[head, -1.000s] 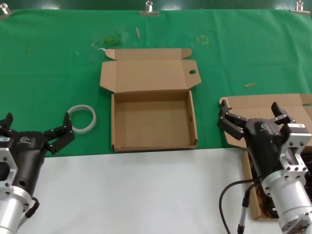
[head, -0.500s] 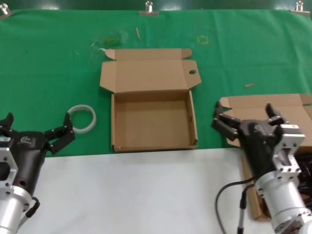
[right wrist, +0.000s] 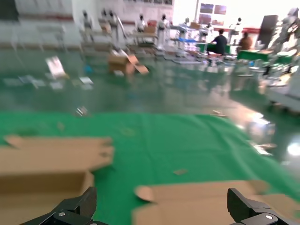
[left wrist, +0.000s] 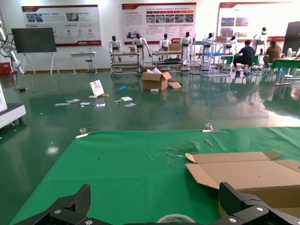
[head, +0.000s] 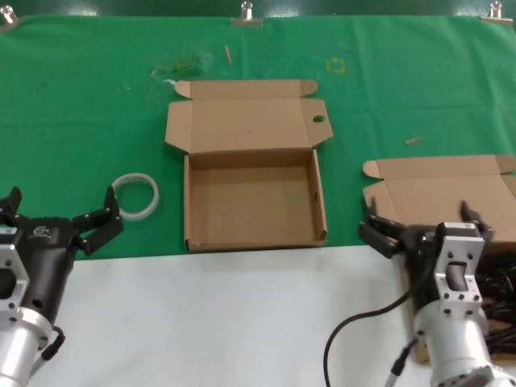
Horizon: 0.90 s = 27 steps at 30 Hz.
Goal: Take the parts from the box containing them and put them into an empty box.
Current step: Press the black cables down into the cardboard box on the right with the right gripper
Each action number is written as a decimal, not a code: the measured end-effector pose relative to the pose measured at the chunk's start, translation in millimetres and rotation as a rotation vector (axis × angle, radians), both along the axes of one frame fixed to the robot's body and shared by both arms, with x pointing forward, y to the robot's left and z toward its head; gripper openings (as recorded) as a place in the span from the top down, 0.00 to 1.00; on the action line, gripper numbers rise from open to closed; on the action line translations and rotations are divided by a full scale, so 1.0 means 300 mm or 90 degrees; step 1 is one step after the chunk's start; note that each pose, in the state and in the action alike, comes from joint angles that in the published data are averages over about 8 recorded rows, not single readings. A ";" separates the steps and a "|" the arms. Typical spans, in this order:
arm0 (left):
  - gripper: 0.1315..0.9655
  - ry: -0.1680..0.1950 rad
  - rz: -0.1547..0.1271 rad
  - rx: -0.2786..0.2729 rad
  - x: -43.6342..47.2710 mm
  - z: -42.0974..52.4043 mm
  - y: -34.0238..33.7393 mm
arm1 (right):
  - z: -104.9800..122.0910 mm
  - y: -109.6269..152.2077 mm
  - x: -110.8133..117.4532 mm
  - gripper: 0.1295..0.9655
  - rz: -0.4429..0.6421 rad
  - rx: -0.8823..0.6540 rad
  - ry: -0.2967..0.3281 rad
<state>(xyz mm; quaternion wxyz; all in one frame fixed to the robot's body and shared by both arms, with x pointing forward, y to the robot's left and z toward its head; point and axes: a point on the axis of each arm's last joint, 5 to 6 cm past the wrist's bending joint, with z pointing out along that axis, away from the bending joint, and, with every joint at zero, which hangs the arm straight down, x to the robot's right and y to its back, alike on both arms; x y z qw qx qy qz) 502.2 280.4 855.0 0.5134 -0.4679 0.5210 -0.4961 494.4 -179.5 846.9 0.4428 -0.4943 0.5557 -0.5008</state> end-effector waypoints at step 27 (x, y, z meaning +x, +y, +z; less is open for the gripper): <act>0.00 0.000 0.000 0.000 0.000 0.000 0.000 | 0.090 -0.161 -0.033 0.00 -0.080 -0.466 0.360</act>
